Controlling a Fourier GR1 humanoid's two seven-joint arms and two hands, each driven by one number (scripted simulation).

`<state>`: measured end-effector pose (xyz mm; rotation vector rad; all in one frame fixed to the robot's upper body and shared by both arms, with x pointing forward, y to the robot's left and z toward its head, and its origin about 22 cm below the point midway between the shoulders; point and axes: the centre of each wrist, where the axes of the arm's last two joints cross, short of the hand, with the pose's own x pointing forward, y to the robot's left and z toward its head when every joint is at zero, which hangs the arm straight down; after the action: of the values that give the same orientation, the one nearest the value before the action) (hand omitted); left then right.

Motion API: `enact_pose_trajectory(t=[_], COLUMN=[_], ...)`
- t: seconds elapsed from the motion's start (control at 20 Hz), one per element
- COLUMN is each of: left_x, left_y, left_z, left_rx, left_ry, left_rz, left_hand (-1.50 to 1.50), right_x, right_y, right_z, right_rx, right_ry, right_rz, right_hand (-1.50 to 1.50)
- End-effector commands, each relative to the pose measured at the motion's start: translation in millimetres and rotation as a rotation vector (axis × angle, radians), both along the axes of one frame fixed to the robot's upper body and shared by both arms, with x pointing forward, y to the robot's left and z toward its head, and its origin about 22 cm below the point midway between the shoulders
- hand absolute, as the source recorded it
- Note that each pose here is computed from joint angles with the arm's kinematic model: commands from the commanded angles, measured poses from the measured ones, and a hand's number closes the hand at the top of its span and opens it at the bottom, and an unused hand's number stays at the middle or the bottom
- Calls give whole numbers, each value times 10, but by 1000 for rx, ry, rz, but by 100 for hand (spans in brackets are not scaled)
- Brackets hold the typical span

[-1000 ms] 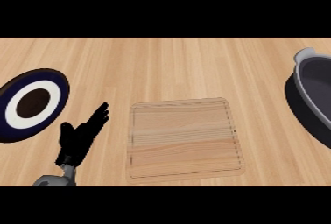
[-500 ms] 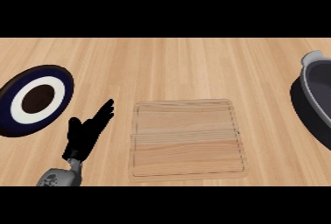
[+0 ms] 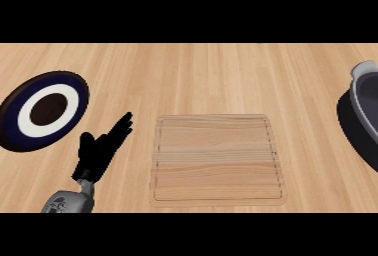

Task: Pick the sweet potato from the cutting board and place it in the pot

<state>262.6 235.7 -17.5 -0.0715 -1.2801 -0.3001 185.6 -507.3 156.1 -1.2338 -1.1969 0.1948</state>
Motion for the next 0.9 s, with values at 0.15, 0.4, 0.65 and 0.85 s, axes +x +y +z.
enact_pose_trajectory(t=[0.15,0.4,0.65,0.85], left_x=[12,145,149,89], left_y=[-26,0,-48,-85], left_z=[-46,14,17,5], left_rx=[4,9,-14,4], left_ry=[-16,1,-8,-1], left_rz=[-13,-19,-38,-30], left_hand=[0,0,0,0], right_x=[681,650,1022,1189], right_y=[144,-60,181,259], right_z=[75,46,-411,-516], right_rx=[-67,-278,-175,17], right_ry=[152,409,592,770], right_rz=[-2,-79,-83,-159], right_hand=[150,150,150,150])
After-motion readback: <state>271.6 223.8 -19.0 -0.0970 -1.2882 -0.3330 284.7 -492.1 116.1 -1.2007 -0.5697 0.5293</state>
